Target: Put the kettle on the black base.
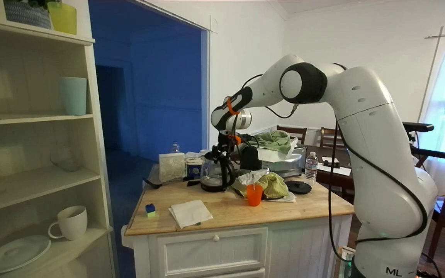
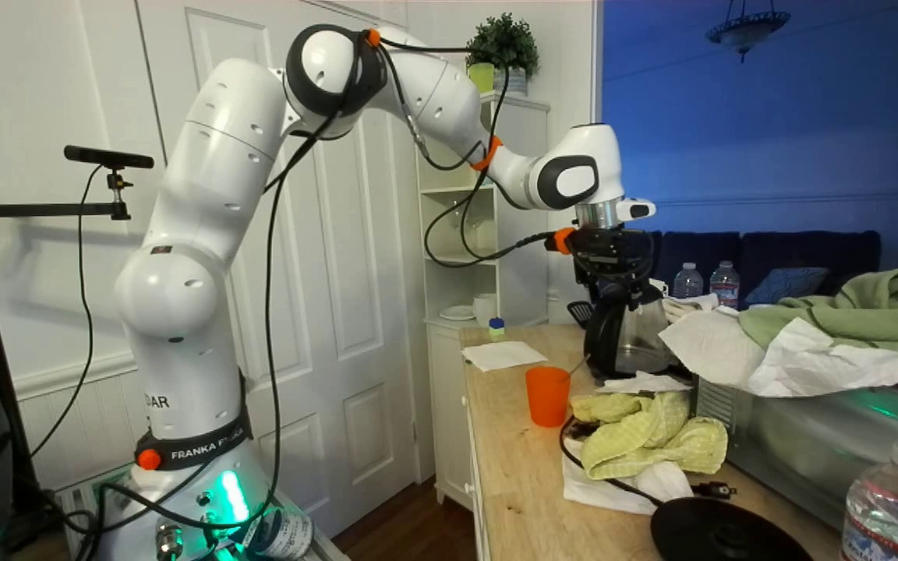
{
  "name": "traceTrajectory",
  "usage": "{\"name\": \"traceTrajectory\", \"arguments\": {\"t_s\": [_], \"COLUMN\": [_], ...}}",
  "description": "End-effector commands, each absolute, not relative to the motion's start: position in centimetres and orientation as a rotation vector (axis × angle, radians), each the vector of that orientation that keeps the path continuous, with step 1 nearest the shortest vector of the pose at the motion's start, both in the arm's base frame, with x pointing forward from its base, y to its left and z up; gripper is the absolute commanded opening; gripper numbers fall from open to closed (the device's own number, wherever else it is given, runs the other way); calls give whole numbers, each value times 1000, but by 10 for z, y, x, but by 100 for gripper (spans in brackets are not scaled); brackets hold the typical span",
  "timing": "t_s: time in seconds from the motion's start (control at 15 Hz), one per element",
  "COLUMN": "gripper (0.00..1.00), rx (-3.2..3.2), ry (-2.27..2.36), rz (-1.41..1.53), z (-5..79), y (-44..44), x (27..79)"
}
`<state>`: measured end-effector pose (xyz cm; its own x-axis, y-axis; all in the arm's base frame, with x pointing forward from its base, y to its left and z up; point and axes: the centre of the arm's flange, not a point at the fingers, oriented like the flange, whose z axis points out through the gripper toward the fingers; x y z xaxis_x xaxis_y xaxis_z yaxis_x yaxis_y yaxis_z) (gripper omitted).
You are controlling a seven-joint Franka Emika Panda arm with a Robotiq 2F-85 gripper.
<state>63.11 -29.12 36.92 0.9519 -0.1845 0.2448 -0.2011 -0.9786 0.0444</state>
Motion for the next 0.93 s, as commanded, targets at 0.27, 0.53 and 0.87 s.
{"name": "traceTrajectory", "arguments": {"t_s": [0.27,0.53,0.87], "gripper": [31,19,19], "rx": [3075,3078,3076], "ry": [-365,-402,-496], "rz": [294,298,413], "z": [367,368,387], "y": [-301,-301,-294], "x": [642,642,630]}}
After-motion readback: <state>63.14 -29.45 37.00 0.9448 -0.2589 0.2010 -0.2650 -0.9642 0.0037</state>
